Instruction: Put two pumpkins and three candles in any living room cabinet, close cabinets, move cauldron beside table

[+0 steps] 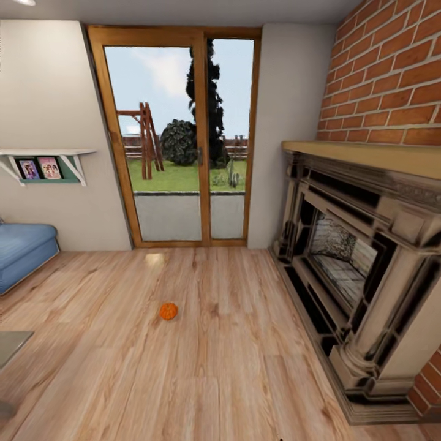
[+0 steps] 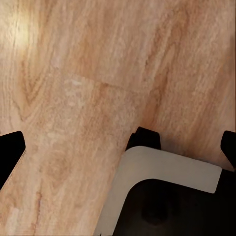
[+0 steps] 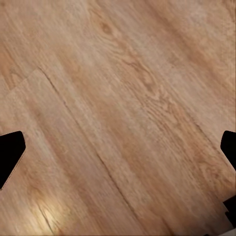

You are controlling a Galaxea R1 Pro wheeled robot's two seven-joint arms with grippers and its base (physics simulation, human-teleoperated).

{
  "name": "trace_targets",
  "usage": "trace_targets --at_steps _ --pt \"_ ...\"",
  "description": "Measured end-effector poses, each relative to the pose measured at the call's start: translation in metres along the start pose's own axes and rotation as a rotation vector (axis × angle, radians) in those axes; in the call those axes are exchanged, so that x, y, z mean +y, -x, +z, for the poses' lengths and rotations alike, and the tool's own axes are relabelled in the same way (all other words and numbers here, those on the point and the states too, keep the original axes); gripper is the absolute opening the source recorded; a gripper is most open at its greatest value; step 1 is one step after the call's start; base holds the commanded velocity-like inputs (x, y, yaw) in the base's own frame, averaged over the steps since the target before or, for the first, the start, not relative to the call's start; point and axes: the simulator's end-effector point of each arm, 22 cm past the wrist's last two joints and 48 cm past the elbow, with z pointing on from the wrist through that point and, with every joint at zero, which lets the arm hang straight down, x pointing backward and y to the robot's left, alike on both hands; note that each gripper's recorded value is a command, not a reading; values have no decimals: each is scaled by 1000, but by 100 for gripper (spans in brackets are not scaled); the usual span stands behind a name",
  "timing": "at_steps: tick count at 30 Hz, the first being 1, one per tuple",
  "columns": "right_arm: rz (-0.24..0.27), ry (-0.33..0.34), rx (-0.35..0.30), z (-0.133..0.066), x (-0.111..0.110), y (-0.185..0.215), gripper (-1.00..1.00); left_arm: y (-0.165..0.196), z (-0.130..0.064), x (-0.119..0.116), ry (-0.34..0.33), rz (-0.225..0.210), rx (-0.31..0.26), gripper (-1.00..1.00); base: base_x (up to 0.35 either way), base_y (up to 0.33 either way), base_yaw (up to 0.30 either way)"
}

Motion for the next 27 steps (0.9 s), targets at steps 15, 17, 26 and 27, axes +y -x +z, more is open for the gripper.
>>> trace_targets --at_steps 15,17,26,27 --pt "-1 4 -1 0 2 0 100 17 -1 2 -1 2 -62 100 127 0 279" --pt "-1 3 -1 0 1 0 100 18 -1 2 -1 6 -63 100 309 0 288" --pt "-14 -69 -4 0 -15 2 100 82 -10 -18 -52 22 -199 100 311 -1 172" --pt "-38 -108 -6 -1 -22 2 100 95 -14 -28 -72 27 -224 100 233 -39 16"
